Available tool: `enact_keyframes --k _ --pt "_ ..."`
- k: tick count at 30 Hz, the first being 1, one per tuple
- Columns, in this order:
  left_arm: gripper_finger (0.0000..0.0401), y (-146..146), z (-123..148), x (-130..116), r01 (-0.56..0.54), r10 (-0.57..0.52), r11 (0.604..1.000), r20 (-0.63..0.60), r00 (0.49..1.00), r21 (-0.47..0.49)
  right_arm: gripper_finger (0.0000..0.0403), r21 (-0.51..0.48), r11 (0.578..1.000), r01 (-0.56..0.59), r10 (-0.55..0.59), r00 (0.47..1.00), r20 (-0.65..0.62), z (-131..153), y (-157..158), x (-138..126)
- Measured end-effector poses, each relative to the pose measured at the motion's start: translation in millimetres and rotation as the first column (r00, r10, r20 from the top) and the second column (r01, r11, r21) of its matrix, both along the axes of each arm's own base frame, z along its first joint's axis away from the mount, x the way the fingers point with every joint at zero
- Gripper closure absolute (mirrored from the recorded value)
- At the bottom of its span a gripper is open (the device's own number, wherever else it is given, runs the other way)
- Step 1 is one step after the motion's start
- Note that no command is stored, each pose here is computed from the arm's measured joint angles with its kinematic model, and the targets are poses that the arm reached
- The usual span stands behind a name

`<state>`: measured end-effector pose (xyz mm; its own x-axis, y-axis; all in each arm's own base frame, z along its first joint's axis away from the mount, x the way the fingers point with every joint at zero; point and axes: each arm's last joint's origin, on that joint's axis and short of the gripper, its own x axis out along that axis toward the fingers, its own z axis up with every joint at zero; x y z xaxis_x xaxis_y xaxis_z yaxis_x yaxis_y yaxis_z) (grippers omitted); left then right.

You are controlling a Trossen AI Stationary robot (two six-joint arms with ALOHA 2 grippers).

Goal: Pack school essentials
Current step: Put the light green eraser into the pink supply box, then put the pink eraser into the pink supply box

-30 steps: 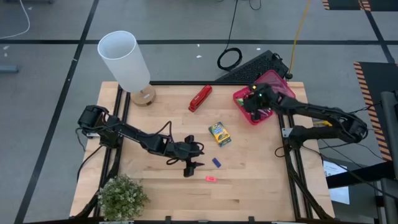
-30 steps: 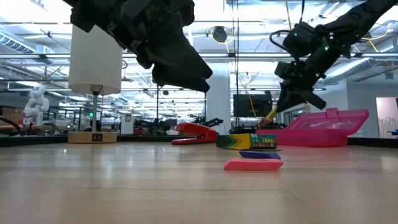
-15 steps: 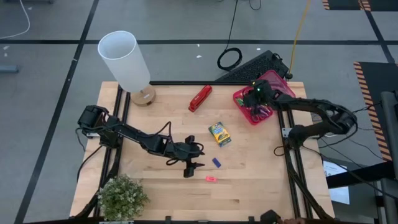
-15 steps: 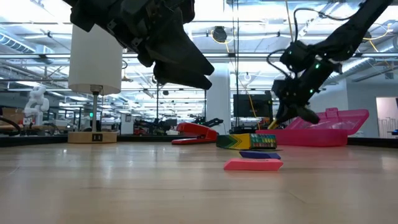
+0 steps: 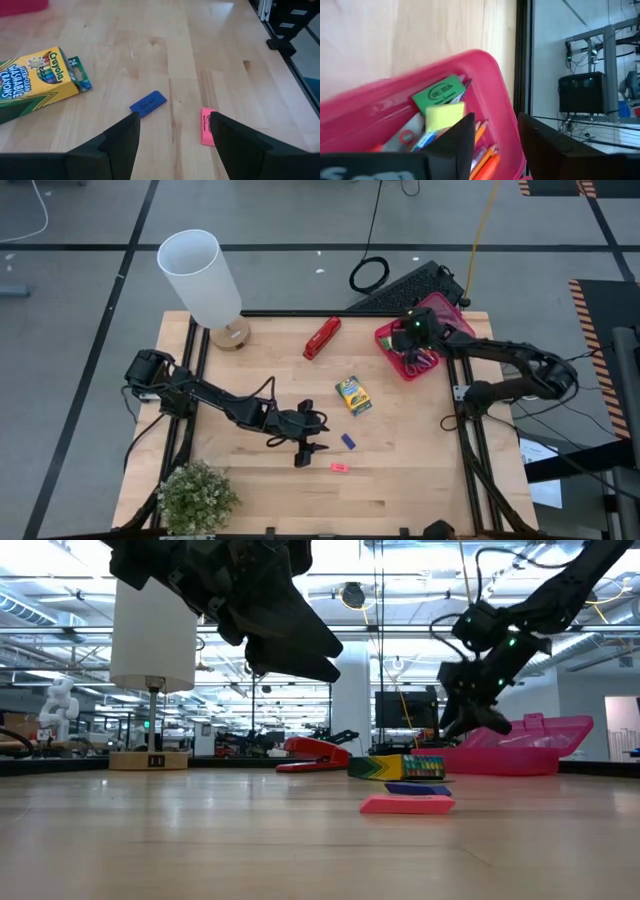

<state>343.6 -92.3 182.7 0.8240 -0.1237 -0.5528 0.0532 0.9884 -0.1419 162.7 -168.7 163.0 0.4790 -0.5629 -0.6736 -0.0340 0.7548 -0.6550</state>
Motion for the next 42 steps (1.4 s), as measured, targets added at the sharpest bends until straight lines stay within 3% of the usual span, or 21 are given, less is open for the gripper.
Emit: enact_keyframes --k 5,8,11,16,22,33,42 --pt "0.016 0 0 0 -0.003 0.003 1.0 -0.006 1.0 -0.003 0.0258 0.023 1.0 -0.005 0.004 0.997 0.083 19 21 1" --pt "0.016 0 -1 -1 -0.004 0.004 1.0 -0.01 1.0 -0.004 0.026 0.059 0.998 -0.007 -0.006 0.975 0.22 35 40 7" --pt "0.016 -4 -2 -1 0.01 -0.01 1.0 -0.012 1.0 -0.005 0.026 0.163 0.987 -0.016 -0.046 0.926 0.374 50 65 12" --pt "0.016 -18 -20 4 0.052 -0.052 0.999 -0.01 0.999 0.01 0.0257 0.364 0.925 -0.108 -0.084 0.877 0.473 61 109 14" --pt "0.016 -33 -44 11 0.097 -0.097 0.995 0.02 0.995 -0.025 0.0257 0.504 0.831 -0.235 -0.013 0.897 0.441 55 157 20" --pt "0.016 -57 -81 29 0.099 -0.099 0.995 0.013 0.995 -0.025 0.0257 0.456 0.852 -0.256 0.028 0.893 0.449 46 202 32" --pt "0.016 -70 -84 43 -0.004 0.021 0.988 -0.104 0.994 0.157 0.0257 0.478 0.82 -0.314 0.069 0.884 0.463 42 221 36"
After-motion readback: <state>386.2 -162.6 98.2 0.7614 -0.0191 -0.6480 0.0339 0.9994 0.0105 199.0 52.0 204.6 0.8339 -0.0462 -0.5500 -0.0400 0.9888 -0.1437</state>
